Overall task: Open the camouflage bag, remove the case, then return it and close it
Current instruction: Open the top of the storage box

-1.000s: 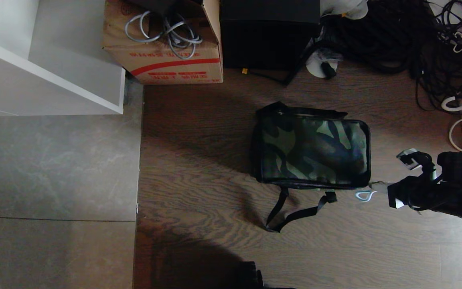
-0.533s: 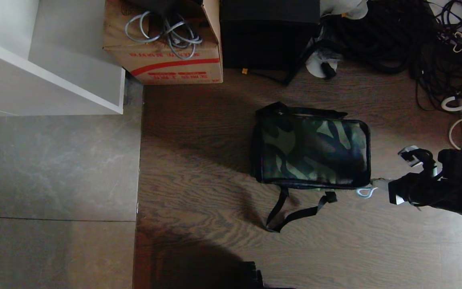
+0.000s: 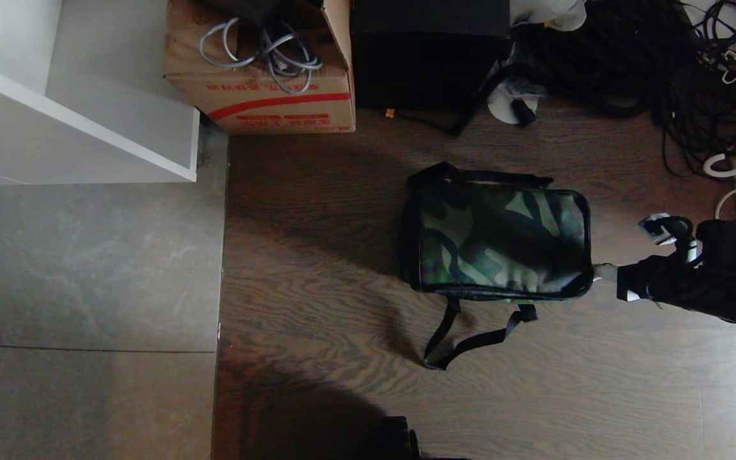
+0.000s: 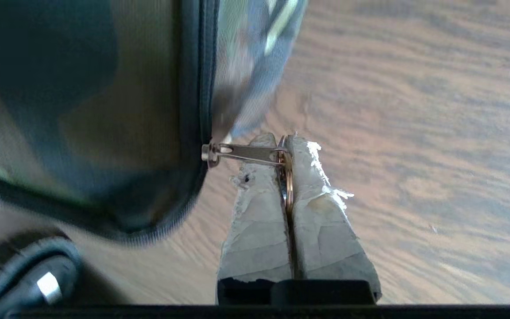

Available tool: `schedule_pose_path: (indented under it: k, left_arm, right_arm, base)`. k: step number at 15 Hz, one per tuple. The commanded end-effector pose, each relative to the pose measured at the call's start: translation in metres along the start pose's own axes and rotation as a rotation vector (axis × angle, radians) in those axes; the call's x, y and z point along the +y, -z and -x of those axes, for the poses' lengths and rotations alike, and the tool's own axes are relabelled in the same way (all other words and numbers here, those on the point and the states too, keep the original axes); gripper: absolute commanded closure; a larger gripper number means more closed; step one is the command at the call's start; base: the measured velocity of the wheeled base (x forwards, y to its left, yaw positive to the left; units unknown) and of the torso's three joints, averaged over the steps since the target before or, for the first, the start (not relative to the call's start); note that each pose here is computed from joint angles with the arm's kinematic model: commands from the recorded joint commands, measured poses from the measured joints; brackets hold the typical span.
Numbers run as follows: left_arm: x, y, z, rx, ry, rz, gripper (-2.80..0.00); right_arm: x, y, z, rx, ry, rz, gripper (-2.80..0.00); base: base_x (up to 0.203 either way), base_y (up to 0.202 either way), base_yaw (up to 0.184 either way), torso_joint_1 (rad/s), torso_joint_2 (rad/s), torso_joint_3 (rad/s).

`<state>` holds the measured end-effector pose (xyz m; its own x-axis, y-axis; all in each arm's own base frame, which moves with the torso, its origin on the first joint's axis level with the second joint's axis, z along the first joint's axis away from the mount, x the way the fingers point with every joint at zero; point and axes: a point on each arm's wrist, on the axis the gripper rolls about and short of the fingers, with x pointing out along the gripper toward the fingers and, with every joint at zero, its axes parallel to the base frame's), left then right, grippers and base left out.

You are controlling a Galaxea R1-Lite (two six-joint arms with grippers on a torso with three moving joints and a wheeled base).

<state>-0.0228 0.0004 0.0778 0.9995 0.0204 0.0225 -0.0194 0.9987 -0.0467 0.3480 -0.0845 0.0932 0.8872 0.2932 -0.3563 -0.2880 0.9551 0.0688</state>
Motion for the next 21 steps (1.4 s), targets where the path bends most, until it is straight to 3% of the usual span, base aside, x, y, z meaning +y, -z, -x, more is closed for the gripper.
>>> schedule_pose_path:
  k: [1, 4, 21]
  left_arm:
    - [0.000, 0.003, -0.001, 0.010, -0.002, 0.001, 0.00]
    - [0.000, 0.003, -0.001, 0.010, -0.002, 0.001, 0.00]
    - [0.000, 0.003, -0.001, 0.010, -0.002, 0.000, 0.00]
  right_arm:
    - [0.000, -0.010, -0.007, -0.034, -0.011, -0.018, 0.00]
    - [-0.003, -0.025, -0.016, -0.078, -0.015, -0.029, 0.00]
    - [-0.010, -0.084, -0.038, -0.273, -0.024, 0.091, 0.00]
  base:
    - [0.000, 0.000, 0.000, 0.000, 0.00, 0.000]
    - [0.000, 0.000, 0.000, 0.000, 0.00, 0.000]
    - [0.000, 0.000, 0.000, 0.000, 0.00, 0.000]
